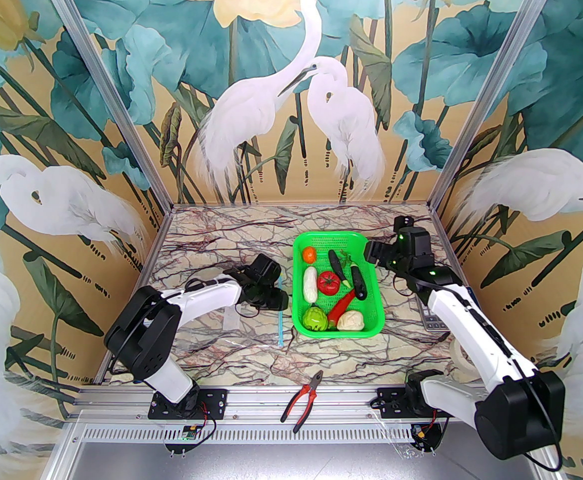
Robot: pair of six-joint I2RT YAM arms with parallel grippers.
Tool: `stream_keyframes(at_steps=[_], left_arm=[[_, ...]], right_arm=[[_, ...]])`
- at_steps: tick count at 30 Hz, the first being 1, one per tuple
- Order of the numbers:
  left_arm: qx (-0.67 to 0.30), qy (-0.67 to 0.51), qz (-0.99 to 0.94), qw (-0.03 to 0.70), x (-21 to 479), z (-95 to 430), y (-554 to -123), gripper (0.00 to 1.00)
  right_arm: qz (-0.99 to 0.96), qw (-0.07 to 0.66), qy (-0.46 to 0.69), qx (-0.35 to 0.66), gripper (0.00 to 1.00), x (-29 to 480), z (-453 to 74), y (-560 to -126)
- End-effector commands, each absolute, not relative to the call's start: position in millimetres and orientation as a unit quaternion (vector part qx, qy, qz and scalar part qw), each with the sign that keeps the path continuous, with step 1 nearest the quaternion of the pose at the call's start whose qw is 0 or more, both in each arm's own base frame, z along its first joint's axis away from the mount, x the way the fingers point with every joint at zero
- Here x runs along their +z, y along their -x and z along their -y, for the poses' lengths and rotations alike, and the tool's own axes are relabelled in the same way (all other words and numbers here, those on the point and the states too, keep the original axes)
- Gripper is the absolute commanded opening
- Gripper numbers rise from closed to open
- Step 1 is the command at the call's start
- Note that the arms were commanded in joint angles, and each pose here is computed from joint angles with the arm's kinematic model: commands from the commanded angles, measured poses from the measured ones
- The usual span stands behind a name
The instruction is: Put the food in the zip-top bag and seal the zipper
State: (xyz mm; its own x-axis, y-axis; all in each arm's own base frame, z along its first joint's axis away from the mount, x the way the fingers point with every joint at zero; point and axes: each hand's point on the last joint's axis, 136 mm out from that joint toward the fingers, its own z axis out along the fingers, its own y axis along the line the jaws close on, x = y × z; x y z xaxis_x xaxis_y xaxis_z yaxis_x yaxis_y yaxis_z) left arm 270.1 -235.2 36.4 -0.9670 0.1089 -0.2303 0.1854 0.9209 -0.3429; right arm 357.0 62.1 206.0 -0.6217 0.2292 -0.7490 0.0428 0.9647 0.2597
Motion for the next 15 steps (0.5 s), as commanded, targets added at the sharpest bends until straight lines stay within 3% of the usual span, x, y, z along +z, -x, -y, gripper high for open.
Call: stream_keyframes(at_steps=[1, 15], left_arm=[[-0.183, -0.083, -0.976, 0.08, 33, 239, -263, 0.45], [-0.154, -0.101, -0.981, 0.056, 20, 239, -261, 0.4]], right_arm=[[-0.891, 0.431, -0.09, 0.106, 0.84, 204, -59, -352], [-0.888, 0.437, -0.093, 0.109, 0.84, 200, -59, -350]])
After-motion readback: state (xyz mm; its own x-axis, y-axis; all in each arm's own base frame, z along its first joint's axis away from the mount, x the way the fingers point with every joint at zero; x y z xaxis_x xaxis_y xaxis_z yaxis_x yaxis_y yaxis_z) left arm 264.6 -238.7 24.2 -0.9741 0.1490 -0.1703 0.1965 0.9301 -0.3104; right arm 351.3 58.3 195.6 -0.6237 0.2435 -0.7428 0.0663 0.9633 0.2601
